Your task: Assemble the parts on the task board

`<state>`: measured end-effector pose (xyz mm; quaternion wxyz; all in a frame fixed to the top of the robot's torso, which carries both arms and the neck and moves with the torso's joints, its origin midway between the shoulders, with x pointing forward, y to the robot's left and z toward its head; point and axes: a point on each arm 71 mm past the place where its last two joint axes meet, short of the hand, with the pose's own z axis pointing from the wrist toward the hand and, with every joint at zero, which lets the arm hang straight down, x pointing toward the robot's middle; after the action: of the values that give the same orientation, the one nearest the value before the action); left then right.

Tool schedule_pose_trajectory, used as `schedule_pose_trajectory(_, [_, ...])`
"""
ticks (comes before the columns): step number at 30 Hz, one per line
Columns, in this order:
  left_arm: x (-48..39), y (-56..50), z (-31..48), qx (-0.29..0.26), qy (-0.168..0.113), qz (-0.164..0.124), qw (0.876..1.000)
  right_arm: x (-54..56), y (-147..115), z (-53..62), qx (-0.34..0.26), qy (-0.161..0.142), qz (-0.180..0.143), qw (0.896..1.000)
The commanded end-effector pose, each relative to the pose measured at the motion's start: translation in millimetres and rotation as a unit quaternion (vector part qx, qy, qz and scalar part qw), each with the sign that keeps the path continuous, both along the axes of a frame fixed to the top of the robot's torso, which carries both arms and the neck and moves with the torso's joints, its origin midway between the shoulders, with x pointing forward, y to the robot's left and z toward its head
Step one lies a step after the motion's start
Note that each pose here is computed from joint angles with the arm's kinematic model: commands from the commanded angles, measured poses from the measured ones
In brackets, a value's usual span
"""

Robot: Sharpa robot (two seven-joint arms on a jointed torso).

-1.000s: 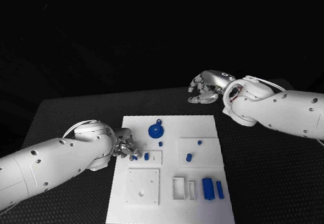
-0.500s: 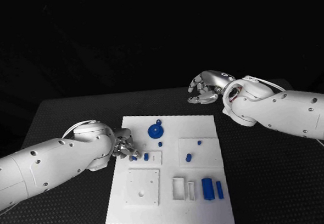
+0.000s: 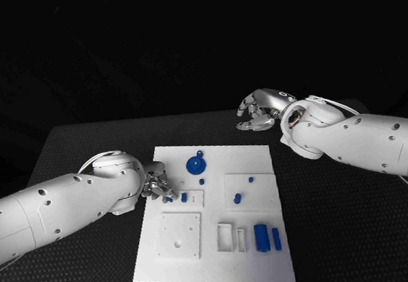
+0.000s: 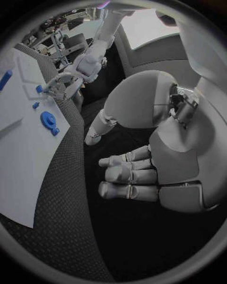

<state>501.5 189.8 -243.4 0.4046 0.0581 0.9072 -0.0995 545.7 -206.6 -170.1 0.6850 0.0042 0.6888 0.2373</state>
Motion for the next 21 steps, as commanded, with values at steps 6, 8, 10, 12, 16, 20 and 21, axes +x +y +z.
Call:
schedule_pose_trajectory(6, [-3.6, 5.7, -11.8, 0.030, 0.016, 0.006, 0.999, -0.4, 0.6, -0.5, -0.004, 0.002, 0.004, 1.000])
schedule_pose_trajectory(8, [-3.6, 5.6, -11.8, 0.030, 0.016, 0.007, 0.999, -0.3, 0.4, -0.5, -0.004, 0.002, 0.003, 1.000])
schedule_pose_trajectory(10, [-3.5, 5.6, -11.7, 0.029, 0.016, 0.007, 0.999, -0.4, 0.5, -0.5, -0.004, 0.002, 0.004, 1.000])
schedule_pose_trajectory(12, [-3.4, 5.4, -11.7, 0.029, 0.015, 0.008, 0.999, -0.4, 0.6, -0.5, -0.004, 0.002, 0.004, 1.000])
schedule_pose_trajectory(16, [-3.3, 5.2, -11.7, 0.029, 0.015, 0.008, 0.999, -0.3, 0.6, -0.6, -0.004, 0.002, 0.004, 1.000])
schedule_pose_trajectory(20, [-3.4, 4.8, -11.6, 0.028, 0.014, 0.007, 0.999, -0.3, 0.5, -0.6, -0.005, 0.002, 0.003, 1.000])
schedule_pose_trajectory(21, [-3.4, 4.9, -11.5, 0.028, 0.014, 0.008, 0.999, -0.3, 0.5, -0.6, -0.004, 0.002, 0.004, 1.000])
